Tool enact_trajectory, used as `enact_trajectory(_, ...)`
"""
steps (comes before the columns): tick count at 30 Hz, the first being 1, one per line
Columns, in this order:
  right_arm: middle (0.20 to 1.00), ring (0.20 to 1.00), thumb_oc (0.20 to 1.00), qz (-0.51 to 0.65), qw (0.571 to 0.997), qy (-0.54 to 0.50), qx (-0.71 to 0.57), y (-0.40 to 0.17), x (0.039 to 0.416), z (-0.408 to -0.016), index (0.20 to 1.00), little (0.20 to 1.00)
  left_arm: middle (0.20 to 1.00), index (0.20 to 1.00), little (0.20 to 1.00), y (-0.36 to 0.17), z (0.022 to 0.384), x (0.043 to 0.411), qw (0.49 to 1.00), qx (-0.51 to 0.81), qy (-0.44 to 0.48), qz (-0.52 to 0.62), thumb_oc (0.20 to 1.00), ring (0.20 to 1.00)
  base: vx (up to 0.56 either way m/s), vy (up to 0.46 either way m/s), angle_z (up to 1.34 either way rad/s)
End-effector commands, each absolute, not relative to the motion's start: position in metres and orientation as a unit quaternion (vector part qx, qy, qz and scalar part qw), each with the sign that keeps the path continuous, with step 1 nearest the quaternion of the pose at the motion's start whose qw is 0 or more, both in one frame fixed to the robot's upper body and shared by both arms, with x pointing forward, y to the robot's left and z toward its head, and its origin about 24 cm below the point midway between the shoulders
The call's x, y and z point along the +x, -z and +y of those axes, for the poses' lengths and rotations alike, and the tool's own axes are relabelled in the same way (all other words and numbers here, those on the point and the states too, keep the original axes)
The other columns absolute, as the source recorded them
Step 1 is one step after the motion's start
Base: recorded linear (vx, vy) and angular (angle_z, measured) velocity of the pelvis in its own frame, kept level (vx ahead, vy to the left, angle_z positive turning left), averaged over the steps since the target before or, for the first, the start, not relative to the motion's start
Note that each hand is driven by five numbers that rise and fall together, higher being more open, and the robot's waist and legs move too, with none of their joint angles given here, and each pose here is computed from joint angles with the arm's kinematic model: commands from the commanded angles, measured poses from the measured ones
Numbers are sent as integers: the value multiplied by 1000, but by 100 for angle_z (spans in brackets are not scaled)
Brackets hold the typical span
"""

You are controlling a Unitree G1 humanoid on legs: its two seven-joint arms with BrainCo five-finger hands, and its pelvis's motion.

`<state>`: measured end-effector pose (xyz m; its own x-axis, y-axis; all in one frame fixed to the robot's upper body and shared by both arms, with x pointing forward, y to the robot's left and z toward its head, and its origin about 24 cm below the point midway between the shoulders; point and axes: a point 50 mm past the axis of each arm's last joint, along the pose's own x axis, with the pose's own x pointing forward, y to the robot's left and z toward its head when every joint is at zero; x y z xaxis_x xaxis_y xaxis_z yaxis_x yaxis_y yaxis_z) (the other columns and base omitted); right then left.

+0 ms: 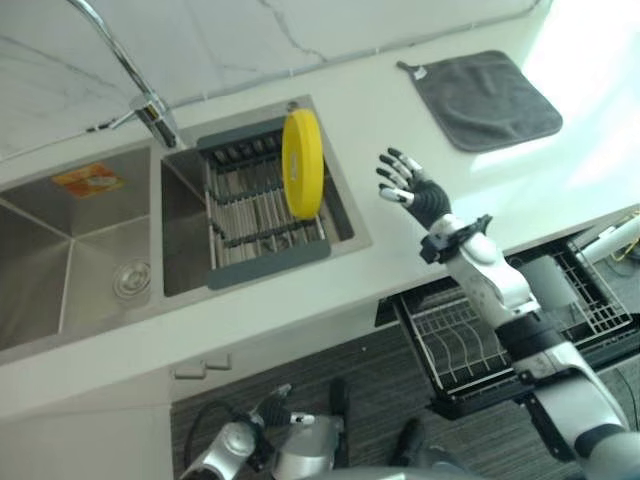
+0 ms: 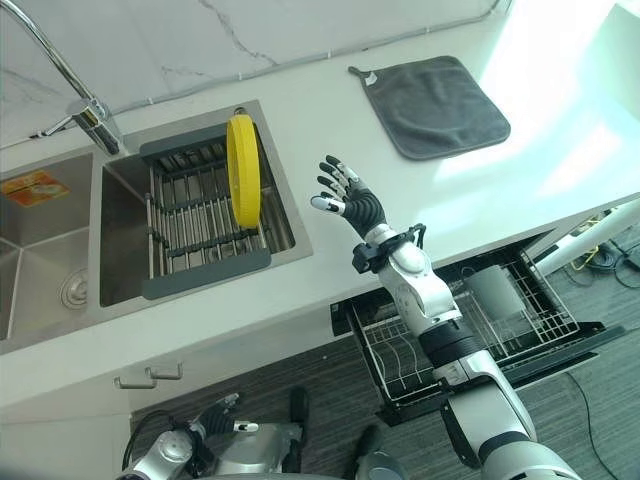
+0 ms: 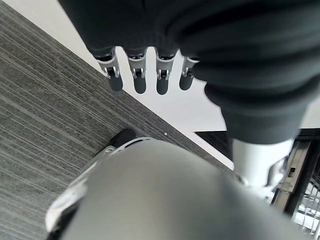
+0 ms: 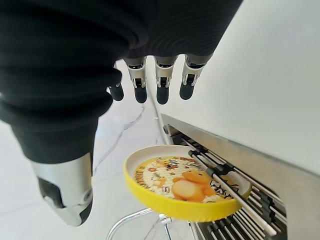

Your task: Place the dishes in the dishwasher.

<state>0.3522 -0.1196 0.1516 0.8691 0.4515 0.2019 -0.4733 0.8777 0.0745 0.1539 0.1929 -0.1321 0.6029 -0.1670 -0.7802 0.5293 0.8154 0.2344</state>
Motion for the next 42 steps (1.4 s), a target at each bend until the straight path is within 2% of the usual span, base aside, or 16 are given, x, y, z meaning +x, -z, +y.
enact_trajectory(1,1000,1000,1000,-132,951,-267,81,-177,356,-104,1000,1000,1000,1000,1000,131,193,156,863,241,222,385,1000,1000,-1,61,9)
enact_trajectory(21,1000,1000,1000,-172,940,-289,64,-202,356,-71,1000,1000,1000,1000,1000,134,191,150,852,246,242,395,1000,1000,0,6,4)
enact_trajectory(42,1000,1000,1000,-177,936,-299,52,-210,357,-56,1000,1000,1000,1000,1000,135,188,149,841,263,261,393,1000,1000,10,5,0)
